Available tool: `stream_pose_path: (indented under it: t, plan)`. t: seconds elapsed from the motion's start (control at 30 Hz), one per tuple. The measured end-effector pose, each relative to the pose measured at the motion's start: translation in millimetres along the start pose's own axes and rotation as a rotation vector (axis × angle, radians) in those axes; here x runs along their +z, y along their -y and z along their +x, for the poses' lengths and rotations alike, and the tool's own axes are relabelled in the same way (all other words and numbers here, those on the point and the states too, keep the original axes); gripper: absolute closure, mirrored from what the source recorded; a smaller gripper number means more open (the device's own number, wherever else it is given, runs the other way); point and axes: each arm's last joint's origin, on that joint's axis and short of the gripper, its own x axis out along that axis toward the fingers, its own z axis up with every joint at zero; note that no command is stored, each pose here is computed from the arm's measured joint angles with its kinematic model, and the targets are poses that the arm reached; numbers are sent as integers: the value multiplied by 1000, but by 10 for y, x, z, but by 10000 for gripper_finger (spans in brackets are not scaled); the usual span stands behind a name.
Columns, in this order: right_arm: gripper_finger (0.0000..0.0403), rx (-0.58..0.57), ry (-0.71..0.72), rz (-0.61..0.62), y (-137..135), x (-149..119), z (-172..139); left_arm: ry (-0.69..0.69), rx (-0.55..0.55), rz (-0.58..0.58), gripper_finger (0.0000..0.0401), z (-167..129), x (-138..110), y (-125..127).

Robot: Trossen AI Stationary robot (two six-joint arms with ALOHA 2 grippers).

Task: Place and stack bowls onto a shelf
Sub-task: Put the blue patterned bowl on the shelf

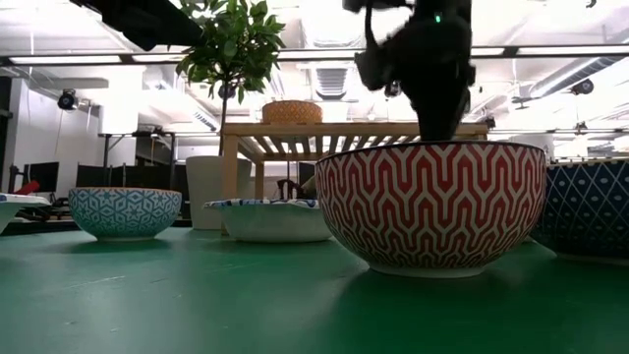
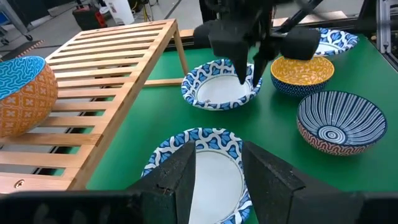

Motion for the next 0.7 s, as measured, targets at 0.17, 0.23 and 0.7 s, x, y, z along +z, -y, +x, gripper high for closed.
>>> stream_pose_path:
  t: [0.17,0.23,0.7]
  plan:
    - [258,-91,-55,-7,18,-17,241,0,0,0,288,1,0,1]
    - [250,-104,-74,-13,19,-20,312,-2,0,5,288,5,-2,3]
    - [260,-106,-76,-8,4,-5,383,-3,1,14,288,7,-3,5]
